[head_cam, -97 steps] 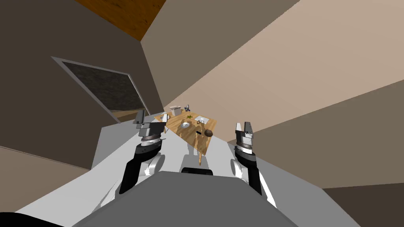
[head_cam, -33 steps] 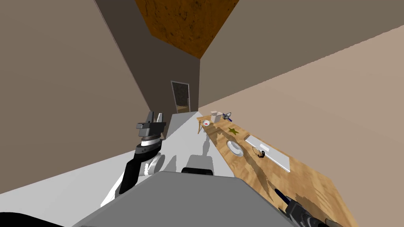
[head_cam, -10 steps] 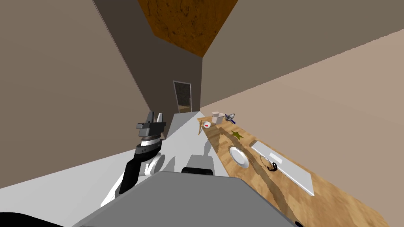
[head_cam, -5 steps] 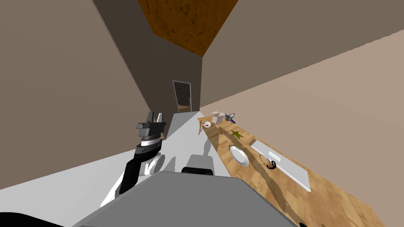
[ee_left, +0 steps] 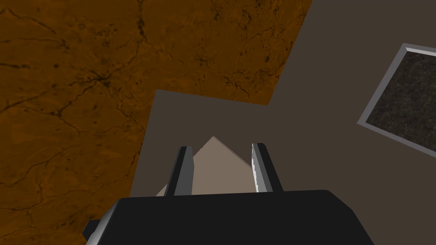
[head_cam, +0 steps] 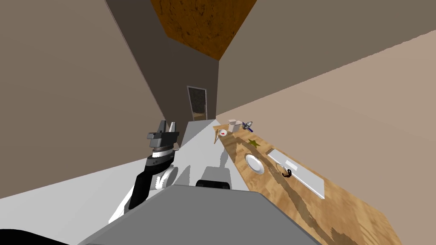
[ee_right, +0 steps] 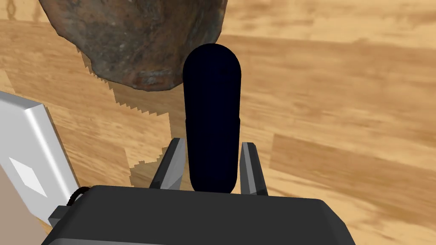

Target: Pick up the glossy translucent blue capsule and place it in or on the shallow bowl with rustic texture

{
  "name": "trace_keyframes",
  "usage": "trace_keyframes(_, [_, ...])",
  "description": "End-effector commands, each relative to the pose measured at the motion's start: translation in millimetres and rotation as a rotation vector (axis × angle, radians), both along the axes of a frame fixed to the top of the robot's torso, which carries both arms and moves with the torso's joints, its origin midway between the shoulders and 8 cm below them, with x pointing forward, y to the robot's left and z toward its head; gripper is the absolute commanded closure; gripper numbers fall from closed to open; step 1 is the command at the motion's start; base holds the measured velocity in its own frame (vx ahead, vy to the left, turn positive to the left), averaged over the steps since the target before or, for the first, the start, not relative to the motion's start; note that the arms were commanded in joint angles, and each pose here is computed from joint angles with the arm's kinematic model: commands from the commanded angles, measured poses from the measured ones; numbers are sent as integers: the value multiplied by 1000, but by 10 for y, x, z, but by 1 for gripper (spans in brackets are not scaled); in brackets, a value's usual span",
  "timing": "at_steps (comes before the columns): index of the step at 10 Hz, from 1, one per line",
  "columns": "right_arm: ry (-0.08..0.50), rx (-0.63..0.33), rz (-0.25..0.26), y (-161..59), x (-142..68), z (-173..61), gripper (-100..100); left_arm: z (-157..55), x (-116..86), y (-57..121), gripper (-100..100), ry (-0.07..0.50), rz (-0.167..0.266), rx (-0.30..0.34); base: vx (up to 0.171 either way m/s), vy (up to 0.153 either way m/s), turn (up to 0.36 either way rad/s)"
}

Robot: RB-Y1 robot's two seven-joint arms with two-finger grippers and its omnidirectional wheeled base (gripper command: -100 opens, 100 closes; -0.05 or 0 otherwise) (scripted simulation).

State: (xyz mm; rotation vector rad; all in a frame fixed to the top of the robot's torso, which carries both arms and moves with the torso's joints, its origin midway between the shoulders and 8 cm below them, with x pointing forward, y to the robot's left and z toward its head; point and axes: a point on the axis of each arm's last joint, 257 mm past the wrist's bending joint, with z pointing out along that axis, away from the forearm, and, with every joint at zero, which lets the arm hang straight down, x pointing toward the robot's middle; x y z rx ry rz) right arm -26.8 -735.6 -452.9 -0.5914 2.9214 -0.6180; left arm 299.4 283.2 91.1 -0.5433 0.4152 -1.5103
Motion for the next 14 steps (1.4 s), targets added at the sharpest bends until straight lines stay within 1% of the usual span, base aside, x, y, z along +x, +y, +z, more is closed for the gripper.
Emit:
trace_keyframes(1, [0,-2,-36,-50,-89,55,100,0,0,0,0,0,0,0,-100,-44,31])
trace_keyframes(6, [6,-12,-127,-188,-322,238,100,0,0,0,0,0,0,0,-92,-48,22])
trace_keyframes(7, [8,-17,-157,-241,-394,308,100,0,0,0,0,0,0,0,-106,-53,35])
trace_keyframes(8, [8,-20,-170,-267,-423,342,100,0,0,0,0,0,0,0,-122,-55,33])
trace_keyframes(9, [10,-27,-194,-338,-476,437,100,0,0,0,0,0,0,0,-139,-61,41])
trace_keyframes(10, [12,-30,-196,-379,-480,495,100,0,0,0,0,0,0,0,-144,-72,36])
trace_keyframes(11, [16,-26,-181,-424,-440,571,100,0,0,0,0,0,0,0,-108,-69,53])
trace_keyframes(13, [19,-20,-161,-443,-388,616,100,0,0,0,0,0,0,0,-50,-30,48])
trace_keyframes(14, [22,-10,-134,-453,-324,657,100,0,0,0,0,0,0,0,-1,-14,43])
